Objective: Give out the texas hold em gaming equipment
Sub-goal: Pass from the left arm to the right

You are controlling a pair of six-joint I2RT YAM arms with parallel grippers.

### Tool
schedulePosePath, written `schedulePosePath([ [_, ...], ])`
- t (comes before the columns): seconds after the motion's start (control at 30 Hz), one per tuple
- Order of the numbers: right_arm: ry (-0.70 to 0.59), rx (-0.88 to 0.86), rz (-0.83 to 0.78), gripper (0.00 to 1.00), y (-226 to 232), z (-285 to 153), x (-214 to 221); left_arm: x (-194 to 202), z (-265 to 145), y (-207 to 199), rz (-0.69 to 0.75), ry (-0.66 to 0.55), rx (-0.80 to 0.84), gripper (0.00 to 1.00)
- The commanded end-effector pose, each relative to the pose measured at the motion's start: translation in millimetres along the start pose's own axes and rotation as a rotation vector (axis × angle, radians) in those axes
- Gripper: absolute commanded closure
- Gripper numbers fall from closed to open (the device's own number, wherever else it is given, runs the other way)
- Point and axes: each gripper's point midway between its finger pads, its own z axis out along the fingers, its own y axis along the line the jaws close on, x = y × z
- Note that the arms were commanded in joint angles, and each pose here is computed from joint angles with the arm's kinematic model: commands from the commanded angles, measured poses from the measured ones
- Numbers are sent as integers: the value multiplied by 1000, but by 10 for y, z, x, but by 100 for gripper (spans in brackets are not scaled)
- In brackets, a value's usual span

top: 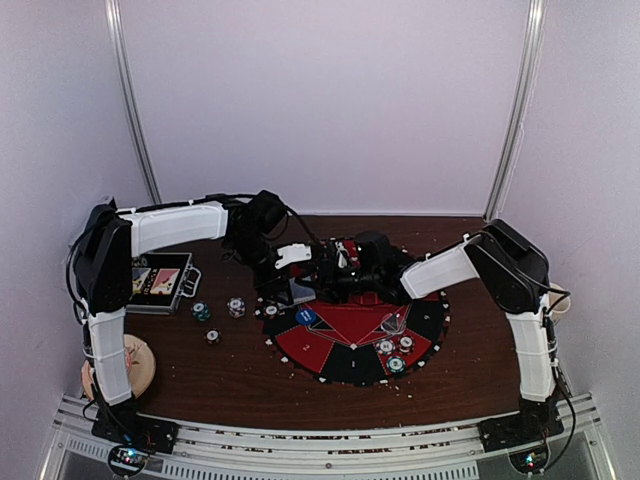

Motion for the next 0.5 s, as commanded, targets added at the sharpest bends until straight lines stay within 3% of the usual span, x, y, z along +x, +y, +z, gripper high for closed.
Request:
schedulePosePath([
  [0.0,26,-25,-18,48,26,4,60,-138,-127,3,40,-48,-28,39],
  [0.27,53,-33,-30,50,46,23,132,-132,-123,13,42,-45,-31,39],
  [0.37,61,-37,-32,60,53,25,156,-128,-123,15,43,-43,-32,39],
  [0.47,63,-43,-29,83,66,25,157,-116,-117,4,44,-41,-29,39],
])
